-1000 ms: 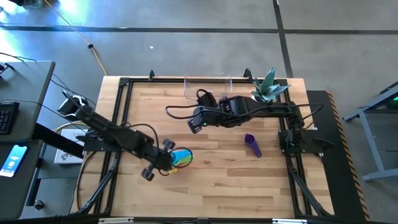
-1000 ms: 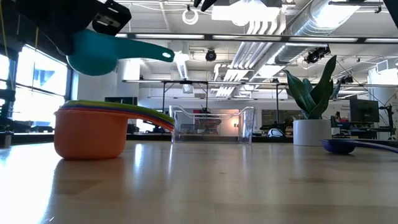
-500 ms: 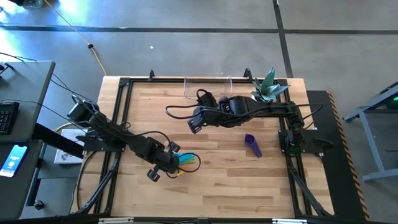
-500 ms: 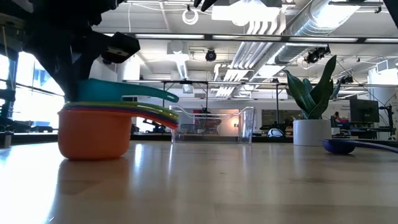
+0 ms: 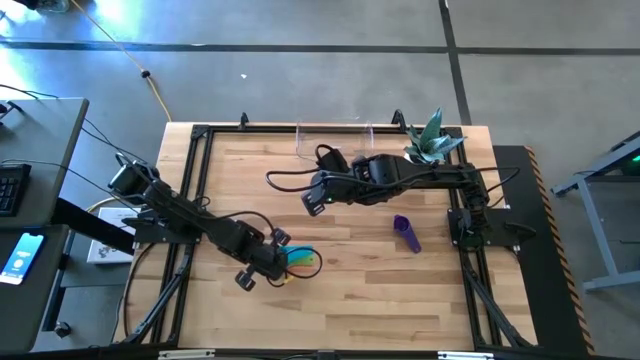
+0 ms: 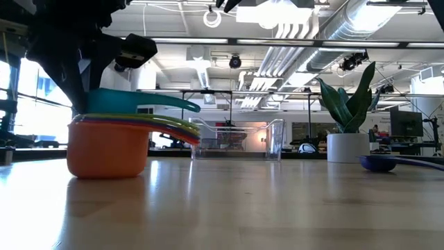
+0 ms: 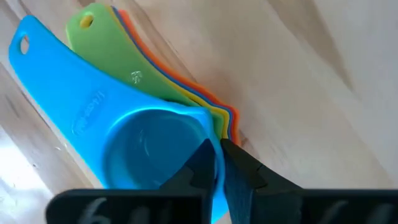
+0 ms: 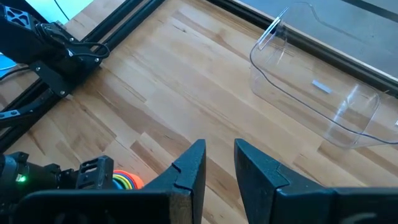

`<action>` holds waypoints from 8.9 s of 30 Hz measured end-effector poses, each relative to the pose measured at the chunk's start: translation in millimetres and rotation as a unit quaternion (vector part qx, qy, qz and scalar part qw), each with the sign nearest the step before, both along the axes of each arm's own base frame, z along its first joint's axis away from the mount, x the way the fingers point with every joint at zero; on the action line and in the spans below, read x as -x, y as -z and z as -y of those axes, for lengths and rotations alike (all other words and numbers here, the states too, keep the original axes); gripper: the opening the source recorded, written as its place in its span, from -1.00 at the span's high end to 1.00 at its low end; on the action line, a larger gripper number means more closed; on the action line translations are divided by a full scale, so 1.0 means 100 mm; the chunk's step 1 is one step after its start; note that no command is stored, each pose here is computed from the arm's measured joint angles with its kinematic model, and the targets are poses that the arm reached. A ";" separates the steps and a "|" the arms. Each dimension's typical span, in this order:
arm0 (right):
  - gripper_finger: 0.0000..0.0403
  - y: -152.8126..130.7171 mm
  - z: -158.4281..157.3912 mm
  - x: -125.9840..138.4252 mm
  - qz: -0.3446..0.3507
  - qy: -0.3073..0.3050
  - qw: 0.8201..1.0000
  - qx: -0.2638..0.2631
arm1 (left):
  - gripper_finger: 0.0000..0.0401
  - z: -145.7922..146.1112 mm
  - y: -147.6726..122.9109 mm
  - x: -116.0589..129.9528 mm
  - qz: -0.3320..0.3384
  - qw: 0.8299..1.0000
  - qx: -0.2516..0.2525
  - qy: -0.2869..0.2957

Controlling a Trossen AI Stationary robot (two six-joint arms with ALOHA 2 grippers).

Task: Nest measuring cups in basket
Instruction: Stack the light blue measuring cup on top of the light green measuring cup, then stack the purple measuring cup on top of the light blue measuring cup

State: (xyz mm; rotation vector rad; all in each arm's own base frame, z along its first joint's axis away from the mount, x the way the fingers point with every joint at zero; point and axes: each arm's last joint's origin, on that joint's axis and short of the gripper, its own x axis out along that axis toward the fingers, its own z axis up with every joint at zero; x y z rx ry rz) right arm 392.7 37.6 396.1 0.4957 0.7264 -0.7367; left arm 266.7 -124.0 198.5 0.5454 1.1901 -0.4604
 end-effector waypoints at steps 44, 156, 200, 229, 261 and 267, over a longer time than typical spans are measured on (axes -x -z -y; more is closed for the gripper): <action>0.62 0.33 -0.41 -0.15 -0.010 0.038 0.991 -0.131 | 0.63 -0.17 -0.55 0.43 0.037 0.995 0.027 -0.085; 0.62 1.47 -0.02 0.77 -0.344 0.075 0.930 -0.100 | 0.63 -0.59 -1.16 0.98 0.154 0.933 0.127 -0.299; 0.62 2.17 0.05 1.46 -0.328 -0.079 0.931 -0.138 | 0.63 -0.86 -1.16 0.90 0.164 0.902 0.122 -0.381; 0.25 2.34 0.07 1.55 -0.345 -0.094 0.921 -0.154 | 0.63 -0.85 -1.16 0.90 0.163 0.902 0.123 -0.379; 0.98 1.91 -0.05 1.17 -0.222 -0.104 0.955 -0.165 | 0.63 -0.82 -1.16 0.91 0.129 0.891 0.180 -0.397; 0.99 1.47 -0.16 0.95 -0.140 -0.118 0.975 -0.129 | 0.63 -0.76 -1.15 0.92 0.119 0.894 0.192 -0.387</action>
